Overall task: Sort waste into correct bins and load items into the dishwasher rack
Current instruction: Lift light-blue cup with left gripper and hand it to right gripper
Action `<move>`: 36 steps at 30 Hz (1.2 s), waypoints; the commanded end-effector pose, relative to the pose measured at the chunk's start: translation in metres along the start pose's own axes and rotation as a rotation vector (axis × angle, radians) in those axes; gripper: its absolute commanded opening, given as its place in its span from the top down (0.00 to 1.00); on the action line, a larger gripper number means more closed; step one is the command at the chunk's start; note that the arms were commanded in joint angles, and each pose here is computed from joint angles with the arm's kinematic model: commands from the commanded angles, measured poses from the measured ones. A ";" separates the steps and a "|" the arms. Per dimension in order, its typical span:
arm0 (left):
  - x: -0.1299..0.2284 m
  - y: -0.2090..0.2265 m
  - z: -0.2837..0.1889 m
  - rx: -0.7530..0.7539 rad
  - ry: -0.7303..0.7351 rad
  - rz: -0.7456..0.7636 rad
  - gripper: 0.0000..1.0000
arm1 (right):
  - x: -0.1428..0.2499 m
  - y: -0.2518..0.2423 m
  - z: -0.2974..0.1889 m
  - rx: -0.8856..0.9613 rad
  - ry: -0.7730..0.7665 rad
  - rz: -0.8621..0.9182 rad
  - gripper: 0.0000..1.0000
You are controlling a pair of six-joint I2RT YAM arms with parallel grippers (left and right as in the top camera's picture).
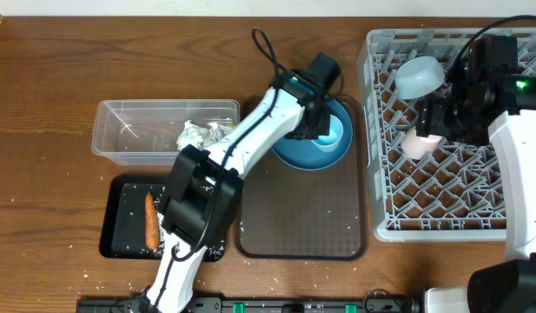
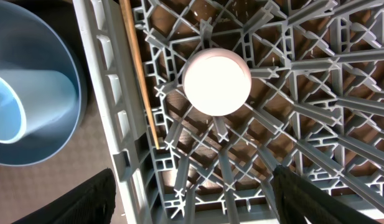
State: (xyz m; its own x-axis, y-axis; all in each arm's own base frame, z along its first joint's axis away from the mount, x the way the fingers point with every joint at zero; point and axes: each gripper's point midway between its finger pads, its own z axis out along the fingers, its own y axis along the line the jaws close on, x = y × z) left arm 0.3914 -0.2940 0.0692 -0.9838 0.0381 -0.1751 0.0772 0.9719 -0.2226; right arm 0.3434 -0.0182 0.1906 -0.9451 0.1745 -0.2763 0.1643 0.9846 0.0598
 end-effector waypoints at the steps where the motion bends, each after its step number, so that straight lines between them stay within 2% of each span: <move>1: -0.020 0.011 -0.038 0.044 -0.069 -0.037 0.94 | 0.002 -0.001 -0.001 -0.003 -0.001 -0.007 0.21; 4: -0.030 0.008 -0.079 0.178 -0.093 -0.070 0.94 | 0.002 0.001 -0.002 -0.014 -0.001 -0.009 0.21; 7: -0.037 0.006 -0.134 0.382 -0.106 -0.100 0.94 | 0.003 0.019 -0.004 -0.118 0.000 -0.073 0.21; 10: -0.040 0.011 -0.192 0.624 -0.101 -0.126 0.94 | 0.005 0.054 -0.016 -0.336 -0.026 -0.211 0.19; 12: -0.039 0.016 -0.228 0.790 -0.083 -0.127 0.94 | 0.008 0.084 -0.035 -0.545 -0.077 -0.337 0.16; 14: -0.036 0.019 -0.257 0.942 -0.061 -0.106 0.94 | 0.012 0.113 -0.066 -0.787 -0.166 -0.472 0.12; 16: -0.032 0.021 -0.276 1.056 -0.038 -0.084 0.94 | 0.015 0.131 -0.099 -1.000 -0.275 -0.558 0.01; 18: -0.028 0.021 -0.290 1.140 -0.014 -0.061 0.94 | 0.013 0.138 -0.127 -1.154 -0.380 -0.600 0.01; 21: -0.022 0.015 -0.298 1.195 0.016 -0.040 0.94 | 0.009 0.141 -0.159 -1.324 -0.496 -0.611 0.01; 24: -0.014 0.001 -0.296 1.202 0.046 -0.012 0.94 | 0.010 0.145 -0.178 -1.430 -0.540 -0.613 0.01; 30: 0.008 -0.036 -0.292 1.218 0.109 0.079 0.94 | 0.014 0.152 -0.180 -1.449 -0.536 -0.636 0.01; 36: 0.013 -0.049 -0.278 1.150 0.105 0.096 0.94 | 0.019 0.160 -0.181 -1.465 -0.524 -0.661 0.01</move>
State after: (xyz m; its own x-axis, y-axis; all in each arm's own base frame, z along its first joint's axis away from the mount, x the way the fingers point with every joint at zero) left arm 0.3276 -0.2739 0.3485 -0.9740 0.1721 -0.1471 0.1761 0.1677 -0.9700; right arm 0.3113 0.1322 0.3565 -0.5439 0.0328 -0.8385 -0.8254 0.1596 0.5416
